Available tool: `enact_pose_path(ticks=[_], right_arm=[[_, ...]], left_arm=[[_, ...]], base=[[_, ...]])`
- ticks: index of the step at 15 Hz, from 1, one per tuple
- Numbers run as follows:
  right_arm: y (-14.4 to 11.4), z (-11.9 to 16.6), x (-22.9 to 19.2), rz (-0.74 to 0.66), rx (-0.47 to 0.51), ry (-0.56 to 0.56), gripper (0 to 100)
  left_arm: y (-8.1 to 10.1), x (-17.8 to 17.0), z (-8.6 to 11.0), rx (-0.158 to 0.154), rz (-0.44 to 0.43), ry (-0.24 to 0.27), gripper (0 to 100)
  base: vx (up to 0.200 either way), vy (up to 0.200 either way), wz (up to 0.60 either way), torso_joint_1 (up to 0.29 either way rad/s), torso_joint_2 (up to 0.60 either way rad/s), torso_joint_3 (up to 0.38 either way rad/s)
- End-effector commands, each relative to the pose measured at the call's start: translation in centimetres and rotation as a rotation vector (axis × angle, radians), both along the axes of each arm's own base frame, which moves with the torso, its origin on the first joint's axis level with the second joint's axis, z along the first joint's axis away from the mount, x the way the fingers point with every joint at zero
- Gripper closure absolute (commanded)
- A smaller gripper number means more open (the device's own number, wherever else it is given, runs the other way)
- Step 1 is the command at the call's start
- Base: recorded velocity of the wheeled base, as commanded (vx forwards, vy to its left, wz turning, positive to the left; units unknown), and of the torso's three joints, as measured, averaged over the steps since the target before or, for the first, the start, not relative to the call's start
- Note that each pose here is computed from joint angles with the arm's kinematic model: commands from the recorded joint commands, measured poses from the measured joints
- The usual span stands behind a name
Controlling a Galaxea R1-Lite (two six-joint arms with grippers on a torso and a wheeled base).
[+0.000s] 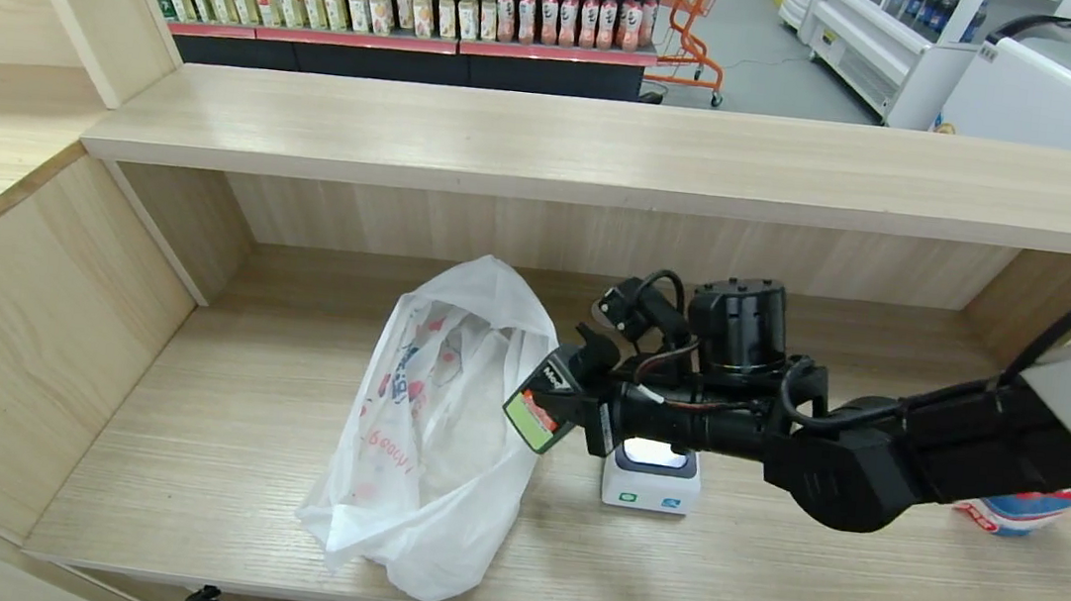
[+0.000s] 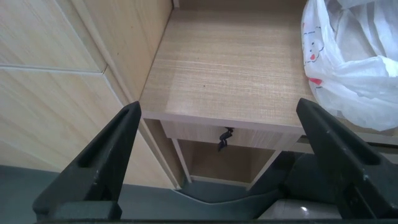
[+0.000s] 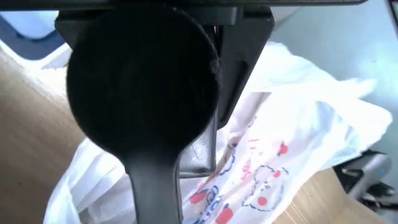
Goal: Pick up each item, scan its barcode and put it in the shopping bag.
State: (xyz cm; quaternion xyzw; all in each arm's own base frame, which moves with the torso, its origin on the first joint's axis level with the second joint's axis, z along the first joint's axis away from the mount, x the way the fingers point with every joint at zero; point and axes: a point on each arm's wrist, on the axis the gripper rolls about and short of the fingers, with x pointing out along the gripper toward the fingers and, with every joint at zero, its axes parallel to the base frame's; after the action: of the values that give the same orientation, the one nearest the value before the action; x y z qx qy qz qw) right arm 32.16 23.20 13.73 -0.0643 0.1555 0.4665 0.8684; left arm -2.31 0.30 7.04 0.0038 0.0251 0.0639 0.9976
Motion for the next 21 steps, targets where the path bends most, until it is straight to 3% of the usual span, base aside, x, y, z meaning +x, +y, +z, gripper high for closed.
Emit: enact_pose_path(ticks=[1,6,11,12,15,18,21], right_arm=[[1.4,-2.4,1.4,0.021,-0.025,-0.017,100],[3.2,-3.3,3.3,0.041,-0.001,-0.086,100],[4.3,-5.4,3.6,0.104,-0.095,-0.182,100],[4.6,-5.6,3.4,0.112,-0.097,-0.185,0],[4.8,-5.1,3.6,0.1,-0.061,-0.173,0],[4.4,-2.7,3.5,0.036,0.069,-0.072,0],[0.0,1.2,3.6,-0.12,0.263,0.121,0]], left_arm=[[0.0,0.0,0.0,0.0,0.001,0.001,0],[0.0,0.0,0.0,0.0,0.001,0.001,0],[0.0,0.0,0.0,0.0,0.001,0.001,0],[0.0,0.0,0.0,0.0,0.001,0.001,0],[0.0,0.0,0.0,0.0,0.001,-0.001,0],[0.0,0.0,0.0,0.0,0.001,-0.001,0],[0.0,0.0,0.0,0.0,0.001,-0.001,0]], base=[[0.0,0.0,0.0,0.0,0.0,0.0],[0.0,0.0,0.0,0.0,0.0,0.0],[0.0,0.0,0.0,0.0,0.0,0.0],[0.0,0.0,0.0,0.0,0.0,0.0],[0.0,0.0,0.0,0.0,0.0,0.0],[0.0,0.0,0.0,0.0,0.0,0.0],[0.0,0.0,0.0,0.0,0.0,0.0]])
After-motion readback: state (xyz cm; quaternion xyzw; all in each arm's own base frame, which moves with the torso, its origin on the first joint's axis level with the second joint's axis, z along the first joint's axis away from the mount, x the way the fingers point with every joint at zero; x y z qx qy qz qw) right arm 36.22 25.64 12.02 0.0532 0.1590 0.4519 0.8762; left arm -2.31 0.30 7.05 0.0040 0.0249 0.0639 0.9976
